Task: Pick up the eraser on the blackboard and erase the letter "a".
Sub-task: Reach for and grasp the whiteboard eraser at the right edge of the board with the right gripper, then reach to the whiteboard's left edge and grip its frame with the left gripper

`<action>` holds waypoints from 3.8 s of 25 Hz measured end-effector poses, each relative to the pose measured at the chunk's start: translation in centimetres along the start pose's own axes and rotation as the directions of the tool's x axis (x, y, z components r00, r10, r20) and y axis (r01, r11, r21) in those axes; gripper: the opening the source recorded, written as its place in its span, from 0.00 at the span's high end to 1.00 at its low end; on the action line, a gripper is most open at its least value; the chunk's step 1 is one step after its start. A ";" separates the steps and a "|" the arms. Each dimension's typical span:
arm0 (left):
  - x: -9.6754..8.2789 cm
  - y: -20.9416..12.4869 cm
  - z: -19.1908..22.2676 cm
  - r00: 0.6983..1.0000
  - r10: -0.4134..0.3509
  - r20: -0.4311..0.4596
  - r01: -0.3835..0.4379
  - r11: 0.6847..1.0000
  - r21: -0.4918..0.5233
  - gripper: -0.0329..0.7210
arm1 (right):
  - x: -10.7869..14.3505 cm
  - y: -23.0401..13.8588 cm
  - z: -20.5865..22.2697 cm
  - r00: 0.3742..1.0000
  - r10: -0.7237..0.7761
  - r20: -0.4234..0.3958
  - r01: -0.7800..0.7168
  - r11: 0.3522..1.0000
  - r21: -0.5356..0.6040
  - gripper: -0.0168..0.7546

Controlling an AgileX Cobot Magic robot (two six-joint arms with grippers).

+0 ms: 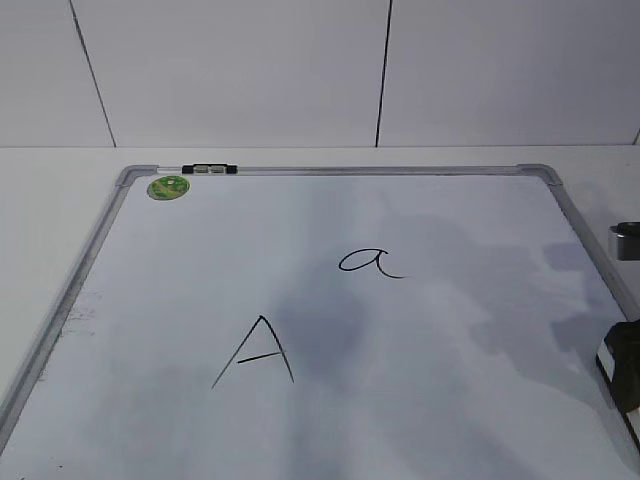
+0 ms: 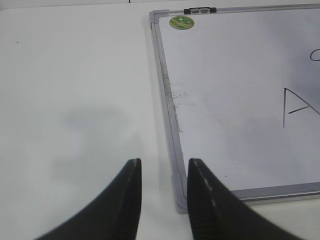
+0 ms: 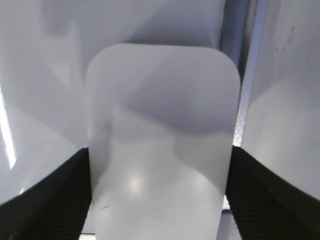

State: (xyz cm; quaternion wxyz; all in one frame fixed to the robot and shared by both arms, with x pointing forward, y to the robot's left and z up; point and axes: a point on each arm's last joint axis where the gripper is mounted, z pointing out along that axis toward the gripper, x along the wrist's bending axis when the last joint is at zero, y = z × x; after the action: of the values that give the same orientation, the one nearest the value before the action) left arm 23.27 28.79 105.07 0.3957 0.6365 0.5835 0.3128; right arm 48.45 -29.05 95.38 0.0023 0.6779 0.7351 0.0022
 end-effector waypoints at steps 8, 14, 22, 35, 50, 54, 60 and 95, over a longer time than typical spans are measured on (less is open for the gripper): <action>0.0 0.0 0.0 1.000 0.000 0.000 0.000 1.000 0.000 0.64 | 0.1 0.1 0.3 1.000 0.007 -0.010 -0.007 1.000 0.009 0.16; 0.0 0.0 0.0 1.000 0.000 0.000 0.000 1.000 0.000 0.64 | 0.1 0.1 0.3 1.000 0.012 -0.013 -0.011 1.000 0.015 0.16; 0.0 0.0 0.0 1.000 0.000 0.000 0.000 1.000 0.000 0.64 | 0.1 0.0 0.4 0.999 0.044 -0.013 -0.044 0.999 0.021 0.17; 0.0 0.0 0.0 1.000 0.000 0.000 0.000 1.000 0.000 0.64 | 0.1 -0.2 0.4 0.997 0.076 -0.012 -0.076 0.996 0.047 0.18; 0.0 0.0 0.0 1.000 0.000 0.000 0.000 1.000 0.000 0.64 | 0.1 -0.2 0.4 0.997 0.077 -0.010 -0.077 0.996 0.045 0.20; 0.0 0.0 0.0 1.000 0.000 0.000 0.000 1.000 0.000 0.64 | 0.1 -0.2 0.4 0.997 0.077 -0.010 -0.077 0.996 0.045 0.20; 0.0 0.0 0.0 1.000 0.000 0.000 0.000 1.000 0.000 0.64 | 0.1 -0.2 0.4 0.997 0.077 -0.010 -0.077 0.996 0.044 0.20; 0.0 0.0 0.0 1.000 0.000 0.000 0.000 1.000 0.000 0.64 | 0.1 -0.1 -2.1 0.997 0.078 -0.018 -0.080 0.989 -0.126 0.24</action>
State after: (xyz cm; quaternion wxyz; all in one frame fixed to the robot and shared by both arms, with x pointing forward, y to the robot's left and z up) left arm 23.27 28.79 105.07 0.3957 0.6365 0.5835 0.3128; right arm 48.30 -28.93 97.44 0.0406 0.7050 0.7061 0.0533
